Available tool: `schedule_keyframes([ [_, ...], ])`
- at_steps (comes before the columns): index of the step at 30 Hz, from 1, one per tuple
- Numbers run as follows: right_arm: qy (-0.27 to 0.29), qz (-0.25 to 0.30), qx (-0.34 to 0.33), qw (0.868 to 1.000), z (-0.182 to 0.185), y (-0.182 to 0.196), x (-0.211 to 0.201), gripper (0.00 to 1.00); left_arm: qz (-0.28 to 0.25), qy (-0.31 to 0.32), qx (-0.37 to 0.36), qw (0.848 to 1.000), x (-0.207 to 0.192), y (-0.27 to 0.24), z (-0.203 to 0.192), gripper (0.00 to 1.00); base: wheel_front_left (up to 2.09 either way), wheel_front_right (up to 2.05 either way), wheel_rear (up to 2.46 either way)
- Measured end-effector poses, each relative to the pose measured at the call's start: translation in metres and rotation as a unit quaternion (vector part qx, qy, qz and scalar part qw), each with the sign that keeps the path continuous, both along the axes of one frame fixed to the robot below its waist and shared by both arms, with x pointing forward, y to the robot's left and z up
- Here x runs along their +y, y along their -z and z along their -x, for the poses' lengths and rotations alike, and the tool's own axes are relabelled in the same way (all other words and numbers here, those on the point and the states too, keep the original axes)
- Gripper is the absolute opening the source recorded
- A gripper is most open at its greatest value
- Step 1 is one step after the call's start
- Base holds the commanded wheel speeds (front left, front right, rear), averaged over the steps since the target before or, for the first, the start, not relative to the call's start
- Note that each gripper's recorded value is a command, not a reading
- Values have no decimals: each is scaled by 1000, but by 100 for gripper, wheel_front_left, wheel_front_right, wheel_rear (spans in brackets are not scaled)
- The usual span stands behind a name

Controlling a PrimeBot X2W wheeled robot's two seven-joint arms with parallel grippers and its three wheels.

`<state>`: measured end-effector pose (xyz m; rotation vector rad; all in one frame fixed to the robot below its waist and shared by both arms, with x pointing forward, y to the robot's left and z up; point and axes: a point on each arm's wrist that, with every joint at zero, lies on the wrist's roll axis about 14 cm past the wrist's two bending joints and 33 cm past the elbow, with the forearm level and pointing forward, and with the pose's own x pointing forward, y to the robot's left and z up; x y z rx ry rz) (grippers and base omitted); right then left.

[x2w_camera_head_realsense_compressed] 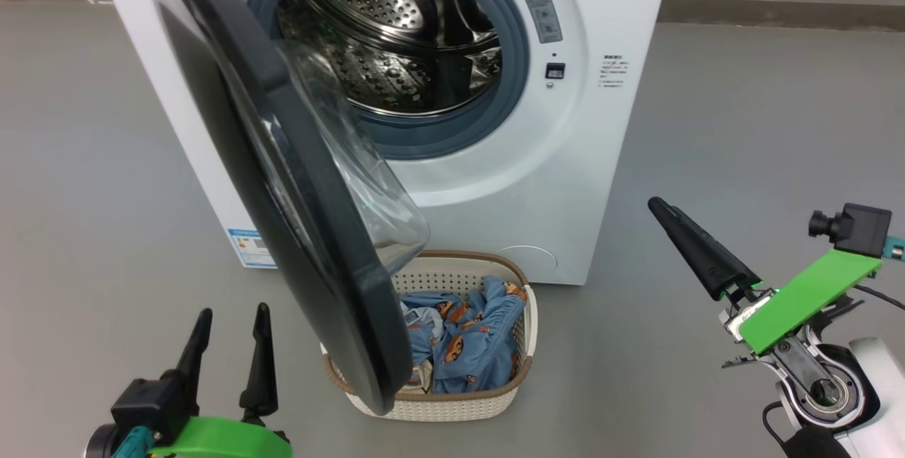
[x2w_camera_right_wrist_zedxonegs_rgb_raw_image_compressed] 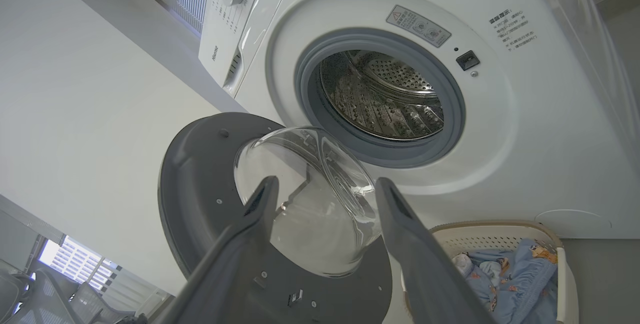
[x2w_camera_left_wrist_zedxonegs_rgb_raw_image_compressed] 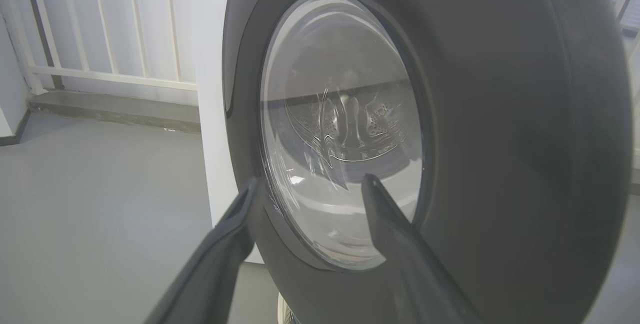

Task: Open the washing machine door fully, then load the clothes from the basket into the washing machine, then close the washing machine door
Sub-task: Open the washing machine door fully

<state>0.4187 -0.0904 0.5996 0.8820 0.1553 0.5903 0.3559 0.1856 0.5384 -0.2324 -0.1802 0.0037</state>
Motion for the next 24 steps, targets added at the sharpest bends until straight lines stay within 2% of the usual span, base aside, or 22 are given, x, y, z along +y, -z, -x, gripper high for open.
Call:
schedule_keyframes([
  [6,80,36,-47,995,0,0,-32,100,1,13,-3,1000,-8,-2,-7,100,0,0,0],
  [9,121,42,-63,990,0,2,-49,100,1,20,-3,1000,-13,-2,-9,100,0,0,0],
  [13,170,85,-75,979,3,18,-74,100,1,25,-1,1000,-16,-1,-10,100,0,0,0],
  [17,194,157,-103,963,5,31,-87,100,1,27,-1,1000,-18,0,-11,100,0,0,0],
  [24,212,222,-108,946,9,53,-95,100,1,31,3,1000,-21,3,-9,100,0,0,0],
])
